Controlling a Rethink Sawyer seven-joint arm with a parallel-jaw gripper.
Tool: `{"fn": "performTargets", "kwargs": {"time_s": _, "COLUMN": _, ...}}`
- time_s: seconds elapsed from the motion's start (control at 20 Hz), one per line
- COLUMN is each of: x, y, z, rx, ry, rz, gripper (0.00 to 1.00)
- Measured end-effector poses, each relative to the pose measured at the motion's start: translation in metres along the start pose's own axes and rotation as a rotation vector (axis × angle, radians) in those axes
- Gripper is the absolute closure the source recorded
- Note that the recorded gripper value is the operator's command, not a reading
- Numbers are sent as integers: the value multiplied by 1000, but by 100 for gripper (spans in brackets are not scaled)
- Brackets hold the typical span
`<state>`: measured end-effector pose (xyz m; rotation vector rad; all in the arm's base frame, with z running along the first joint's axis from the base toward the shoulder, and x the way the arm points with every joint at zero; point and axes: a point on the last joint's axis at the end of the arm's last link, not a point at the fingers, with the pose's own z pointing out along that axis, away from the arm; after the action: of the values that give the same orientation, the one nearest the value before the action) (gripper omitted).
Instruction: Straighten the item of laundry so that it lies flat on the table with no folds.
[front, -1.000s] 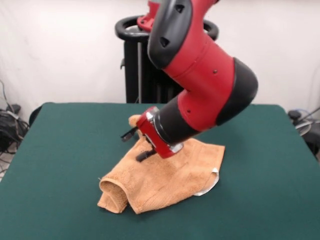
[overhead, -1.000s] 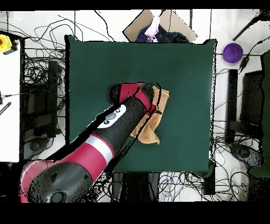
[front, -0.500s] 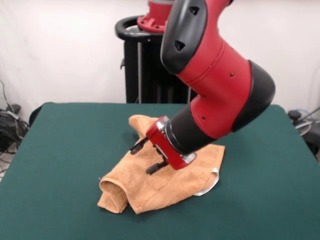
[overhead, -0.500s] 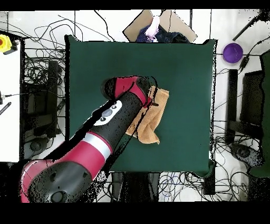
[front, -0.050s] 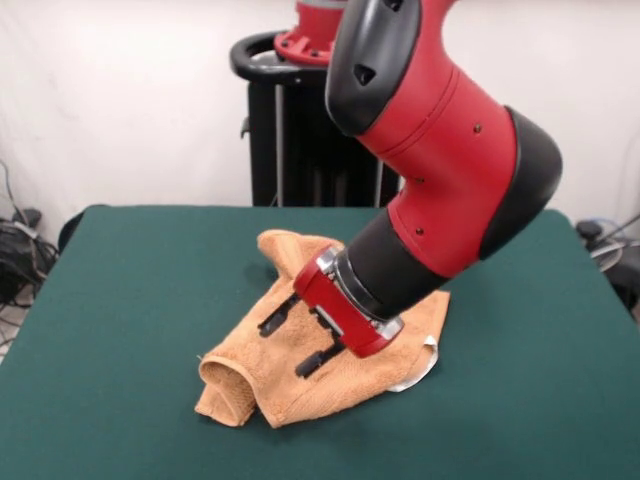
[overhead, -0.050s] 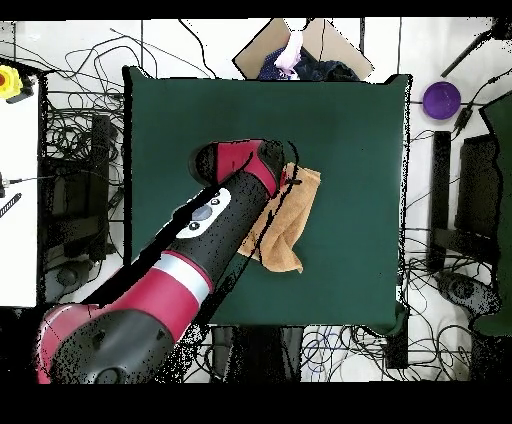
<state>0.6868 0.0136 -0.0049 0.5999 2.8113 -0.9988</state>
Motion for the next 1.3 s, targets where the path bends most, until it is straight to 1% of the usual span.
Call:
{"fn": "performTargets", "kwargs": {"time_s": 0.05, "x": -3, "y": 0, "z": -1, "rx": -7, "ry": -13, "rz": 2, "gripper": 0}}
{"fn": "performTargets", "kwargs": {"time_s": 0.25, "x": -22, "y": 2, "z": -13, "rx": -55, "ry": -110, "rz": 13, "gripper": 0}}
{"fn": "performTargets", "kwargs": {"time_s": 0.3, "x": -24, "y": 2, "z": -14, "rx": -60, "ry": -121, "rz": 15, "gripper": 0}}
{"fn": "performTargets", "kwargs": {"time_s": 0.5, "x": -32, "y": -1, "z": -19, "rx": -64, "ry": -158, "rz": 16, "gripper": 0}}
{"fn": "performTargets", "kwargs": {"time_s": 0.6, "x": -35, "y": -5, "z": -20, "rx": -53, "ry": -170, "rz": 15, "gripper": 0}}
{"fn": "performTargets", "kwargs": {"time_s": 0.7, "x": -39, "y": -12, "z": -24, "rx": -31, "ry": -186, "rz": 12, "gripper": 0}}
{"fn": "performTargets", "kwargs": {"time_s": 0.9, "x": -40, "y": -18, "z": -30, "rx": -7, "ry": -189, "rz": 8, "gripper": 0}}
{"fn": "performTargets", "kwargs": {"time_s": 1.0, "x": -37, "y": -22, "z": -36, "rx": 29, "ry": -173, "rz": 1, "gripper": 0}}
{"fn": "performTargets", "kwargs": {"time_s": 1.2, "x": -32, "y": -26, "z": -40, "rx": 75, "ry": -139, "rz": -8, "gripper": 0}}
{"fn": "performTargets", "kwargs": {"time_s": 1.3, "x": -27, "y": -24, "z": -41, "rx": 85, "ry": -120, "rz": -13, "gripper": 0}}
